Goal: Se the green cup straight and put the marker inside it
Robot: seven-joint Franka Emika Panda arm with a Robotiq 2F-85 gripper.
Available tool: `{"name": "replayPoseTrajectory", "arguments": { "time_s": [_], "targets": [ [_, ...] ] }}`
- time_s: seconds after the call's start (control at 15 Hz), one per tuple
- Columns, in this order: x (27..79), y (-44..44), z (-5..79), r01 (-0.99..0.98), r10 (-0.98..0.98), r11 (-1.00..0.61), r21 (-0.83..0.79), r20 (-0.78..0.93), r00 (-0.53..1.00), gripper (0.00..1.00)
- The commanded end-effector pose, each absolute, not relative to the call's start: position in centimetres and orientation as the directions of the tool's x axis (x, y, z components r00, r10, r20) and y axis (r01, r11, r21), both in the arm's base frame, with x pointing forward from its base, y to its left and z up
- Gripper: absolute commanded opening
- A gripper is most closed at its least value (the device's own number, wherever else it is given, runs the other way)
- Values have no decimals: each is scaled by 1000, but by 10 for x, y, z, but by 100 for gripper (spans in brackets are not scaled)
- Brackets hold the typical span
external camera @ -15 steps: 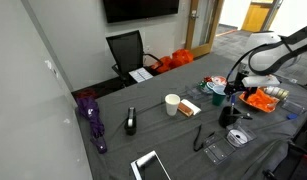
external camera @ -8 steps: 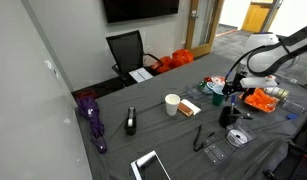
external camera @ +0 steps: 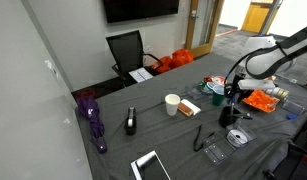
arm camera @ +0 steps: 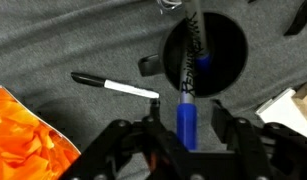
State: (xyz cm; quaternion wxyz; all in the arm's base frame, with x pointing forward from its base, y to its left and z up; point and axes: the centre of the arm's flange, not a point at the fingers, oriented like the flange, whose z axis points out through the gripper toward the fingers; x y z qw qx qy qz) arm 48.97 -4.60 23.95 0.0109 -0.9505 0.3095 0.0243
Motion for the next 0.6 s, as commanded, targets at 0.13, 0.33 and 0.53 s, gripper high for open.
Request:
{"name": "replayPoseTrajectory", "arguments": {
  "time_s": [0.13,0.33,0.53],
  "targets": [
    [497,-45,231,-618,-618,-786,-19,-34,786,11],
    [497,-45,233,-621,-620,-784,-23,-33,784,3],
    [492,-45,240,-614,-612,-790,-13,-49,789,5]
  ]
}}
